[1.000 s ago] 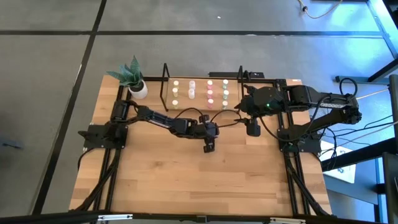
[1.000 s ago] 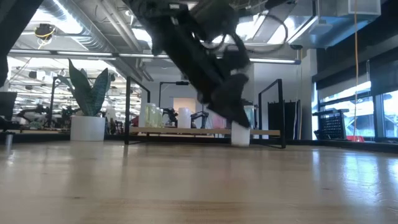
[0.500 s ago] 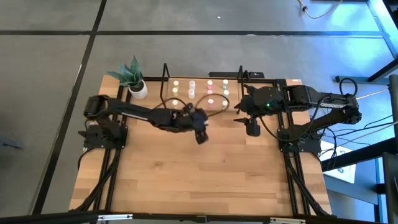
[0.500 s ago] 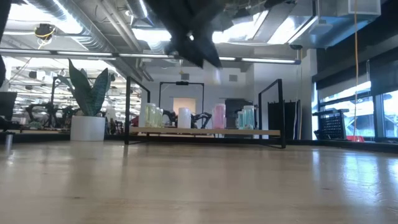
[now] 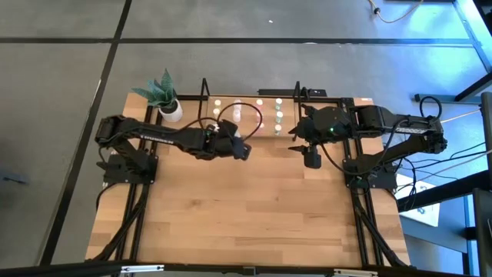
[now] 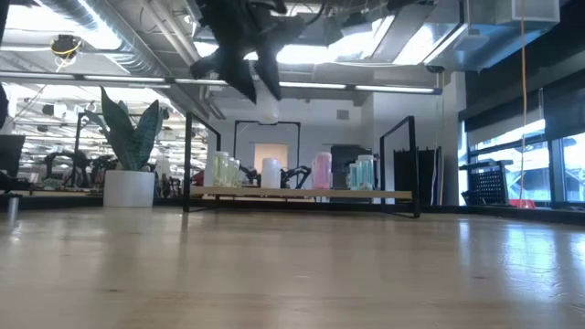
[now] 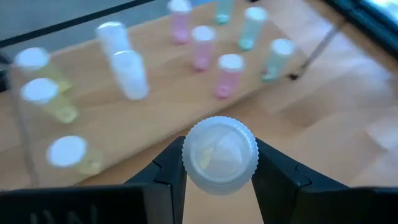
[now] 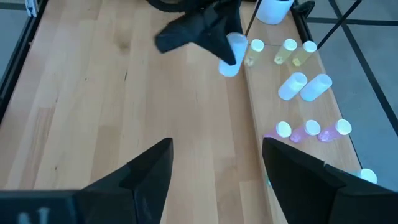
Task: Pick and place medicine bottles onto shelf by color
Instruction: Put the white bottle on the shelf aligned with other white pill bottles
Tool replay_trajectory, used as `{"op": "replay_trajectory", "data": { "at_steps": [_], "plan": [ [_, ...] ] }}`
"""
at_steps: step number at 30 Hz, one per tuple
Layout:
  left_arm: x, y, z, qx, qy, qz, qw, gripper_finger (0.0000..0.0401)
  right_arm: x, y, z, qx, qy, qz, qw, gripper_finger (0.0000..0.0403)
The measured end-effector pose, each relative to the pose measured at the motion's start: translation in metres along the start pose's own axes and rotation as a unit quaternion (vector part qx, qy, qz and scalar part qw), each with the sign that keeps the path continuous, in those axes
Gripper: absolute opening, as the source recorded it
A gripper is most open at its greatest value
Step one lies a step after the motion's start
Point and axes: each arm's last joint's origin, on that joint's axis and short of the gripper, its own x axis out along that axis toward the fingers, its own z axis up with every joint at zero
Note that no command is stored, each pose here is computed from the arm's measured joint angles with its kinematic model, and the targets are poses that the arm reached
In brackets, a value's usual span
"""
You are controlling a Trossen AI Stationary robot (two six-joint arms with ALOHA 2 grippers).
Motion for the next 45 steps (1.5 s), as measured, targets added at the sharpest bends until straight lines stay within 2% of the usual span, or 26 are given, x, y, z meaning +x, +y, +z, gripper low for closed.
{"op": "replay_trajectory", "data": {
  "at_steps": [5, 15, 21, 29, 35, 45],
  "plan": [
    [0.010, 0.013, 0.007, -0.026, 0.009, 0.036, 0.999, 0.0128, 0.000, 0.000, 0.001, 0.000, -0.004, 0.000, 1.000, 0.0248],
    [0.032, 0.026, 0.003, -0.058, 0.035, 0.028, 0.997, 0.0128, 0.000, 0.000, 0.001, 0.000, -0.003, 0.000, 1.000, 0.0248],
    [0.043, 0.030, -0.001, -0.080, 0.020, 0.021, 0.996, 0.0128, 0.000, 0.000, 0.001, -0.001, -0.005, 0.000, 1.000, 0.0248],
    [0.053, 0.028, -0.005, -0.082, -0.020, 0.047, 0.995, 0.0128, 0.001, -0.001, 0.011, -0.005, -0.054, -0.012, 0.998, 0.0248],
    [0.064, 0.022, -0.010, -0.089, -0.033, 0.052, 0.994, 0.0128, 0.003, -0.003, 0.011, -0.002, -0.049, -0.057, 0.997, 0.0248],
    [0.070, 0.022, -0.014, -0.103, -0.047, 0.073, 0.991, 0.0128, 0.004, -0.003, 0.011, -0.004, -0.047, -0.054, 0.997, 0.0248]
  ]
}}
